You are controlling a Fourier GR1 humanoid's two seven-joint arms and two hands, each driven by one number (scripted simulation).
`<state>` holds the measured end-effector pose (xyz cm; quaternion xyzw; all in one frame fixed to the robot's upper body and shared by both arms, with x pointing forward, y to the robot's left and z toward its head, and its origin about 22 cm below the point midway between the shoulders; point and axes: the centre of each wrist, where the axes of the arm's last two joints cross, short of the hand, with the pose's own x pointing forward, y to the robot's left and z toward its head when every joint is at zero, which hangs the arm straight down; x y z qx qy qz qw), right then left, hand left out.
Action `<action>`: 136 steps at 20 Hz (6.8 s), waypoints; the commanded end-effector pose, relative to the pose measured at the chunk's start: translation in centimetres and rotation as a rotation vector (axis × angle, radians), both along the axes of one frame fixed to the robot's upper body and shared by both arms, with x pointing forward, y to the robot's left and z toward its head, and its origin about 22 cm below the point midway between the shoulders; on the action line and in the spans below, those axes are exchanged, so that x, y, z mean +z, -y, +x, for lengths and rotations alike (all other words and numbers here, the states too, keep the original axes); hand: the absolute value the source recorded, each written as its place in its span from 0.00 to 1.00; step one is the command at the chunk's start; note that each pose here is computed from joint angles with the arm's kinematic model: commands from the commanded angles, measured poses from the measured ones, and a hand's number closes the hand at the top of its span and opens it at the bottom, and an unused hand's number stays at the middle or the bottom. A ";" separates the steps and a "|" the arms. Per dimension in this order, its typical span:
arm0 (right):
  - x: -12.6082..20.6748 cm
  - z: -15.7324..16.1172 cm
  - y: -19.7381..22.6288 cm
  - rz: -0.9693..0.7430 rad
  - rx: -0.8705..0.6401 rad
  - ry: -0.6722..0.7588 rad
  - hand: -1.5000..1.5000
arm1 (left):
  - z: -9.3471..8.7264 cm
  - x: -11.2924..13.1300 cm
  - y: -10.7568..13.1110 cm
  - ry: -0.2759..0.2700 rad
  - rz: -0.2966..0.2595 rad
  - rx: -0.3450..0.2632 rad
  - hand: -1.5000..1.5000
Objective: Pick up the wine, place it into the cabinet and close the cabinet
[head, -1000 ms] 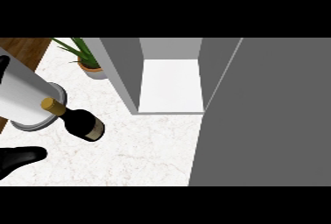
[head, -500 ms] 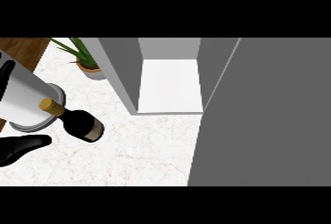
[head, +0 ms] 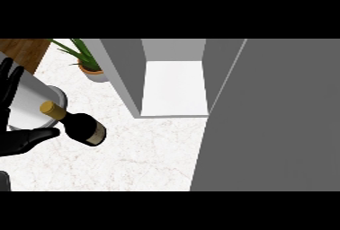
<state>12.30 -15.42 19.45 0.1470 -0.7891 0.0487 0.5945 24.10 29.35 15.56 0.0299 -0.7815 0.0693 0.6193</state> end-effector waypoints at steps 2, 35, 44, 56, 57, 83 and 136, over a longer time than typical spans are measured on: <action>1.8 -2.8 1.4 -0.019 -0.101 0.111 0.00 | -0.4 -1.7 0.9 -0.021 0.000 0.008 0.00; 2.4 -3.6 1.3 -0.039 -0.078 0.104 0.00 | -1.0 -20.6 -5.3 -0.176 0.024 0.096 0.00; 2.8 -4.4 1.8 -0.051 -0.079 0.103 0.00 | -1.9 -22.4 -7.1 -0.180 0.004 0.121 0.00; 1.5 -2.8 0.3 -0.052 -0.075 0.097 0.00 | 1.3 -26.2 -7.2 -0.207 -0.124 0.004 0.00; 2.2 -3.3 1.1 -0.062 -0.063 0.112 0.00 | 2.1 -26.2 -5.5 -0.216 -0.124 -0.021 0.00; 1.9 -3.9 1.4 -0.054 -0.093 0.093 0.00 | 1.2 -27.9 -5.2 -0.054 -0.064 -0.017 1.00; 1.0 -5.1 3.5 -0.077 -0.117 0.103 0.00 | 6.7 -16.0 15.0 0.027 0.078 -0.295 1.00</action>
